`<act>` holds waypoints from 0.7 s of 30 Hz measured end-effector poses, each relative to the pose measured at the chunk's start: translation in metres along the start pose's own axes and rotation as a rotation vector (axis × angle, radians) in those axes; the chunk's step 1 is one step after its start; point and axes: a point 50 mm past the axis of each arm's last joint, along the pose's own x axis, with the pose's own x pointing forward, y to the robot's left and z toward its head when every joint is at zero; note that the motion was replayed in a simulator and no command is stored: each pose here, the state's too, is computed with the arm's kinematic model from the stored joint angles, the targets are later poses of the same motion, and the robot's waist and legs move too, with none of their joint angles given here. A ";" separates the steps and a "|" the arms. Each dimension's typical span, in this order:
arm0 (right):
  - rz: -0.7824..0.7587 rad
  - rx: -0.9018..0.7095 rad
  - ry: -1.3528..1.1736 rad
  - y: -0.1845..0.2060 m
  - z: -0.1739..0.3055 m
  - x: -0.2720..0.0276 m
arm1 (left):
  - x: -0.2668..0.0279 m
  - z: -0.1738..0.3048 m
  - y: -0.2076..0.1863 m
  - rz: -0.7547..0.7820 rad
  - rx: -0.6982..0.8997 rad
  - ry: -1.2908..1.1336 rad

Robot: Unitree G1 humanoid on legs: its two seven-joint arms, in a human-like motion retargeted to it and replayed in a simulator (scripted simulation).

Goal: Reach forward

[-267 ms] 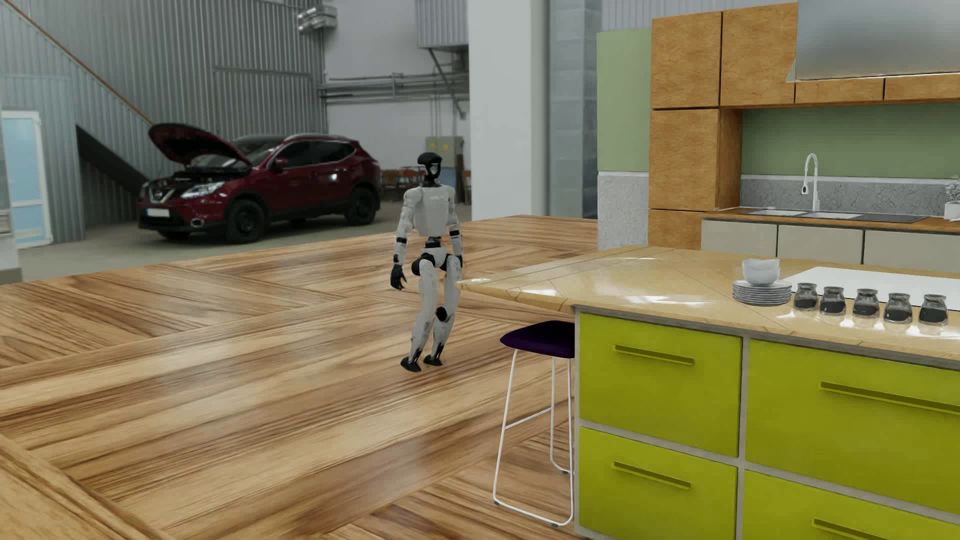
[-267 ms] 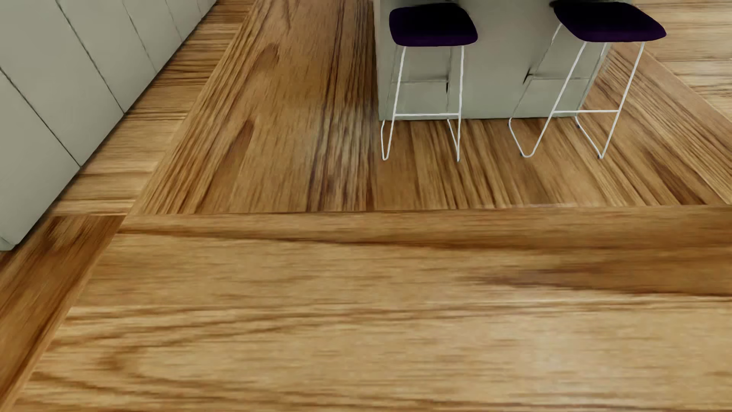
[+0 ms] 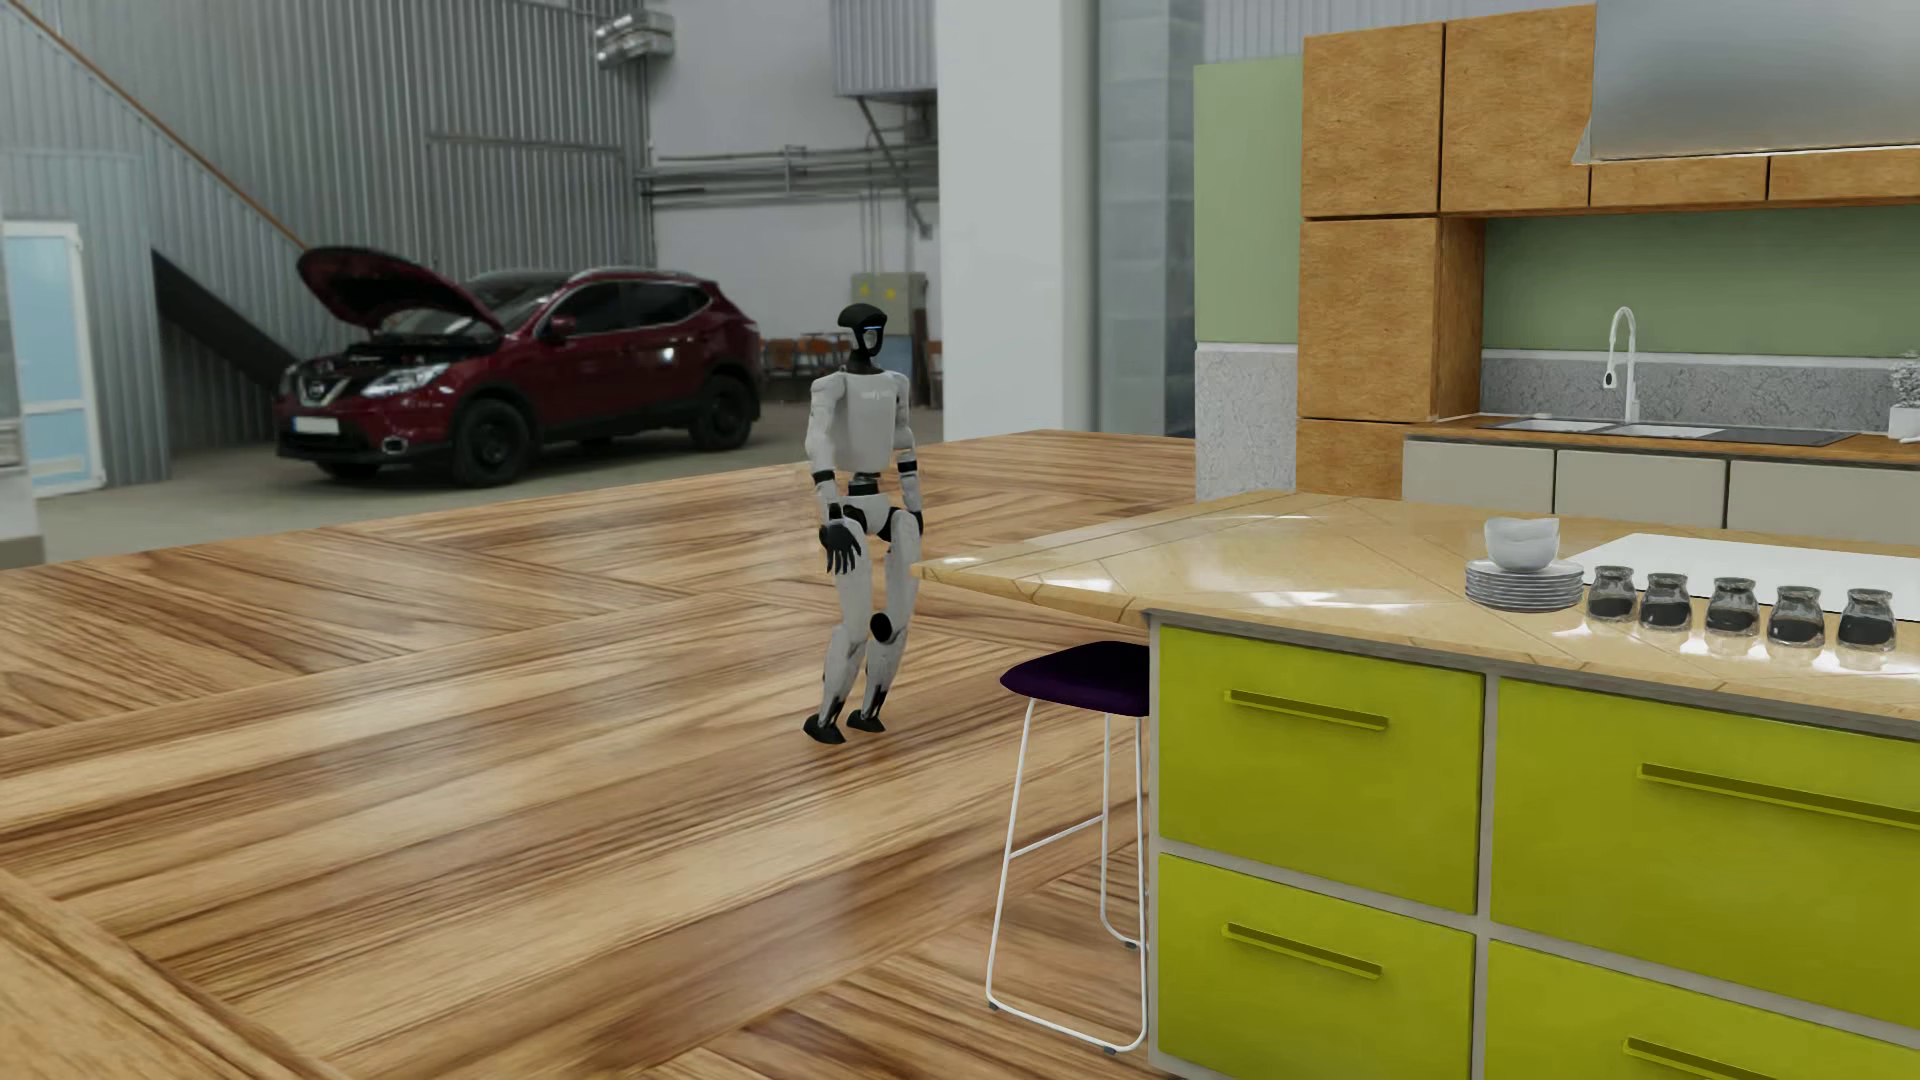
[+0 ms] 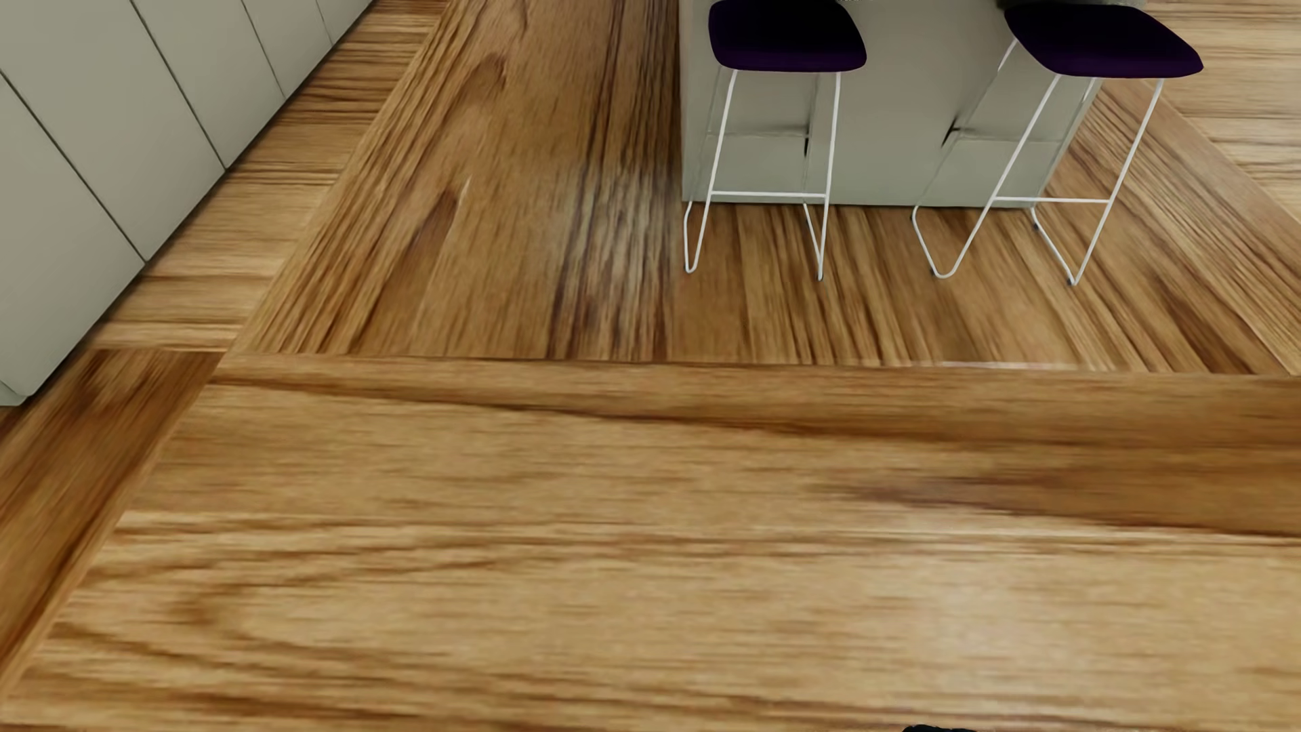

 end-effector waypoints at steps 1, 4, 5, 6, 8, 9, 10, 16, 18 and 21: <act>-0.148 -0.005 -0.017 -0.062 0.012 -0.003 | 0.000 -0.002 0.000 -0.013 0.063 0.008; -0.494 -0.021 -0.015 -0.201 0.025 -0.047 | -0.001 -0.001 0.023 0.036 0.091 0.005; -0.607 -0.009 -0.003 -0.241 0.024 -0.072 | -0.002 0.000 0.030 0.055 0.094 0.003; -0.718 0.006 -0.011 -0.278 0.029 -0.100 | -0.003 -0.001 0.037 0.071 0.091 0.003; -0.922 0.058 -0.015 -0.336 0.029 -0.162 | -0.005 -0.004 0.050 0.101 0.104 0.013; -1.015 0.105 0.003 -0.357 0.022 -0.194 | -0.006 -0.004 0.055 0.110 0.119 0.014; -1.093 0.145 0.001 -0.373 0.019 -0.222 | -0.008 -0.009 0.060 0.123 0.117 0.027; -1.351 0.365 0.017 -0.404 -0.013 -0.325 | -0.015 -0.026 0.074 0.150 0.137 0.081; -1.320 0.335 0.041 -0.400 -0.017 -0.312 | -0.016 -0.030 0.073 0.150 0.126 0.090; -1.297 0.307 0.046 -0.398 -0.016 -0.302 | -0.017 -0.035 0.069 0.143 0.120 0.098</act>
